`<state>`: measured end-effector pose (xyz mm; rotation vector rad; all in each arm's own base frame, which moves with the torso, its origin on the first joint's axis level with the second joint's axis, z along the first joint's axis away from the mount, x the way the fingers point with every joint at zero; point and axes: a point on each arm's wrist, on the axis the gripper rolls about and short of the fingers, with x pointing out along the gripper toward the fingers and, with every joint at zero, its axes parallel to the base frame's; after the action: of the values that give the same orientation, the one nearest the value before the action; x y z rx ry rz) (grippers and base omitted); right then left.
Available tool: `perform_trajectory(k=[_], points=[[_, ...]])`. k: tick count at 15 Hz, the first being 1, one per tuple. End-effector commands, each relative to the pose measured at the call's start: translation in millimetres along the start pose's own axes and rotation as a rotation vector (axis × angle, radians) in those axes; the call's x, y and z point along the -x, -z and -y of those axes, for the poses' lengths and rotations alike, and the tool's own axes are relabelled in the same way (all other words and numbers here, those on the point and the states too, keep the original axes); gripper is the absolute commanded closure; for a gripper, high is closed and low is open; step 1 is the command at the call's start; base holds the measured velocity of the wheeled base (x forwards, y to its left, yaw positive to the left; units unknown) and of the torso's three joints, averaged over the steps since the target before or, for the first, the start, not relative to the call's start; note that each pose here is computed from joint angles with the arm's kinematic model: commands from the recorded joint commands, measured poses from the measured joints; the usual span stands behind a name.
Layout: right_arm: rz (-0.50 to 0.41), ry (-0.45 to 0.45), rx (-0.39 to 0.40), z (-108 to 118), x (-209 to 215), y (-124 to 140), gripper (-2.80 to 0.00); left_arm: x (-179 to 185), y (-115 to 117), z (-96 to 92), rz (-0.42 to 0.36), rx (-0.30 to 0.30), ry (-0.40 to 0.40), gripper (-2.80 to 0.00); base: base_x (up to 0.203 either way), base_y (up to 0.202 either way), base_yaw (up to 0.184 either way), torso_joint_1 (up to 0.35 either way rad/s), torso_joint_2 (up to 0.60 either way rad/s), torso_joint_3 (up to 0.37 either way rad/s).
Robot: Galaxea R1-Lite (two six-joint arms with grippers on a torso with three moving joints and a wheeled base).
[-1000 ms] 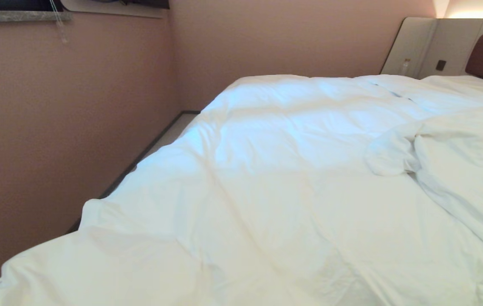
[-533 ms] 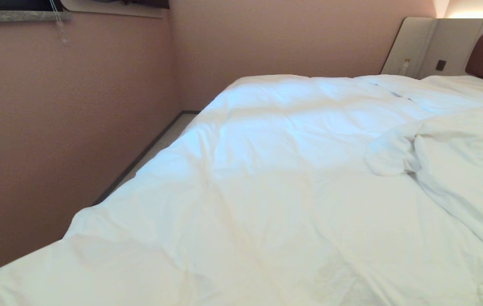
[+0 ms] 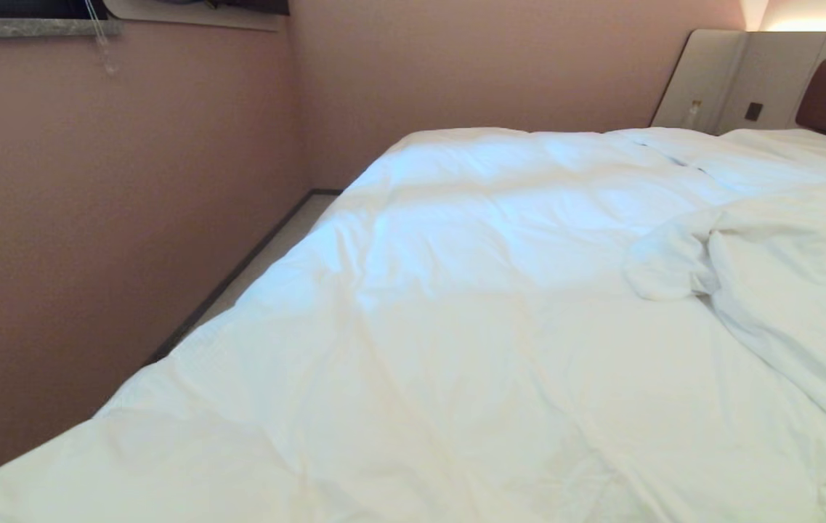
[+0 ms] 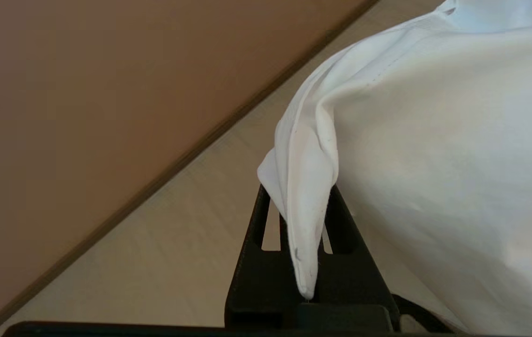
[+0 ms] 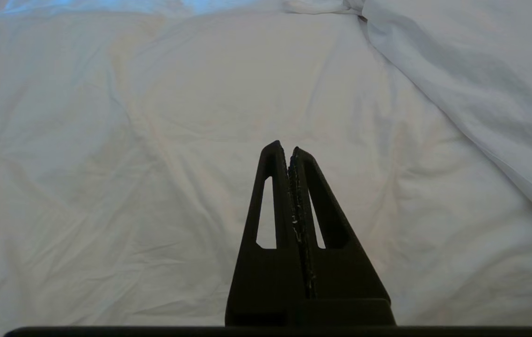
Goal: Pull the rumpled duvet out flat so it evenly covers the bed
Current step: Flatten the corners of the folded blanket
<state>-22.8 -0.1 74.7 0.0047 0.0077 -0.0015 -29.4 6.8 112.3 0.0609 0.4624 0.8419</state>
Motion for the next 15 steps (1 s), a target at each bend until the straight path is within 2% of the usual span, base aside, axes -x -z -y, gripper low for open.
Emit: perform_trajectory(k=[1,5,8,15], points=[[0.000,0.000,0.000,0.0,0.0,0.0,0.00,-1.0,1.2,0.5,-0.010,-0.006,-0.007,0.00,0.000,0.000,0.000,0.000,0.00,0.000],[-0.001,-0.001,0.000,0.0,-0.1,-0.1,0.00,-1.6,1.4,0.9,-0.007,0.000,-0.009,0.00,0.000,0.000,0.000,0.000,0.00,0.000],[0.000,0.000,0.000,0.0,0.0,0.0,0.00,-2.1,2.0,2.0,-0.009,0.007,0.026,0.00,0.000,0.000,0.000,0.000,0.00,0.000],[0.000,0.000,0.002,0.0,0.0,0.0,0.00,-3.2,4.2,2.8,-0.017,-0.007,0.029,0.00,0.000,0.000,0.000,0.000,0.00,0.000]])
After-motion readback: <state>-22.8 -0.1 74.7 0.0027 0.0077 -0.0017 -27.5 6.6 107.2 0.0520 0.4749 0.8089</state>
